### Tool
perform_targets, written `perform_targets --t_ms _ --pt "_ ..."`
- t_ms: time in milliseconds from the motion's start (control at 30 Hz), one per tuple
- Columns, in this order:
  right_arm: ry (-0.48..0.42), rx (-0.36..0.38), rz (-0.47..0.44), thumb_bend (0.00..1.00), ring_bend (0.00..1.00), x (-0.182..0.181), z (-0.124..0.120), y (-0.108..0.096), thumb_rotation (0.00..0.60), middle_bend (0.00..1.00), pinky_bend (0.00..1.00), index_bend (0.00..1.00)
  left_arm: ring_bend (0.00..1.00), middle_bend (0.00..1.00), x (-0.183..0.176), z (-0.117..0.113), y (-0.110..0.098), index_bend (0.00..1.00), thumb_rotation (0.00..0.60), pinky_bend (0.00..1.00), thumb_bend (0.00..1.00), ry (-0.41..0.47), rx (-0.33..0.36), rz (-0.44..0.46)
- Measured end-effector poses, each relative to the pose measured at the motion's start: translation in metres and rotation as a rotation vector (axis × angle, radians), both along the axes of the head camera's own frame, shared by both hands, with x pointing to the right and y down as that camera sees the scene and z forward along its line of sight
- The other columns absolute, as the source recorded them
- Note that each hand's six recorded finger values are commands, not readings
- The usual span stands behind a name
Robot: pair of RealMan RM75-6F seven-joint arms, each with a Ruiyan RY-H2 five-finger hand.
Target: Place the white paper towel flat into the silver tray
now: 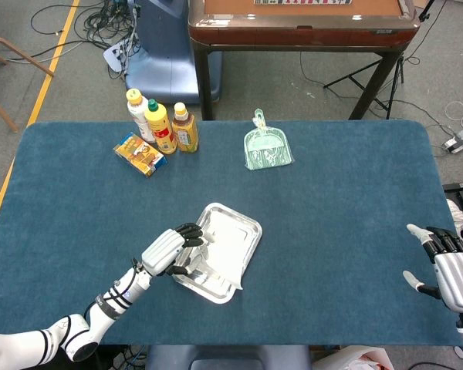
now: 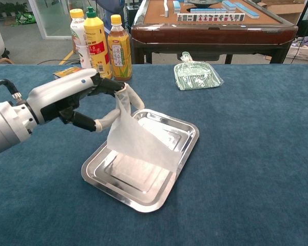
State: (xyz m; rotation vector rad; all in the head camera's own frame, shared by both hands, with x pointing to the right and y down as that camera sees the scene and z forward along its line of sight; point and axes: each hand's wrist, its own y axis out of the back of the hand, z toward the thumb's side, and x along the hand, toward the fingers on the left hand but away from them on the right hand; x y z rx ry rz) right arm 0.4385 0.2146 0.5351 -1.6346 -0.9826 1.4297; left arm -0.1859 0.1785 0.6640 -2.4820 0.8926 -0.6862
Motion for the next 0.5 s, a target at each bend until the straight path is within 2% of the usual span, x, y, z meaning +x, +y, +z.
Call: perform_targets --t_ms 500 --pt "-0.003 -0.001 -0.007 0.2 0.16 -0.003 0.001 -0.001 0.6 0.26 0.17 0.18 0.25 0.33 -0.042 0.023 0.006 0.6 0.6 0.17 0.51 -0.17 0.086 0.009"
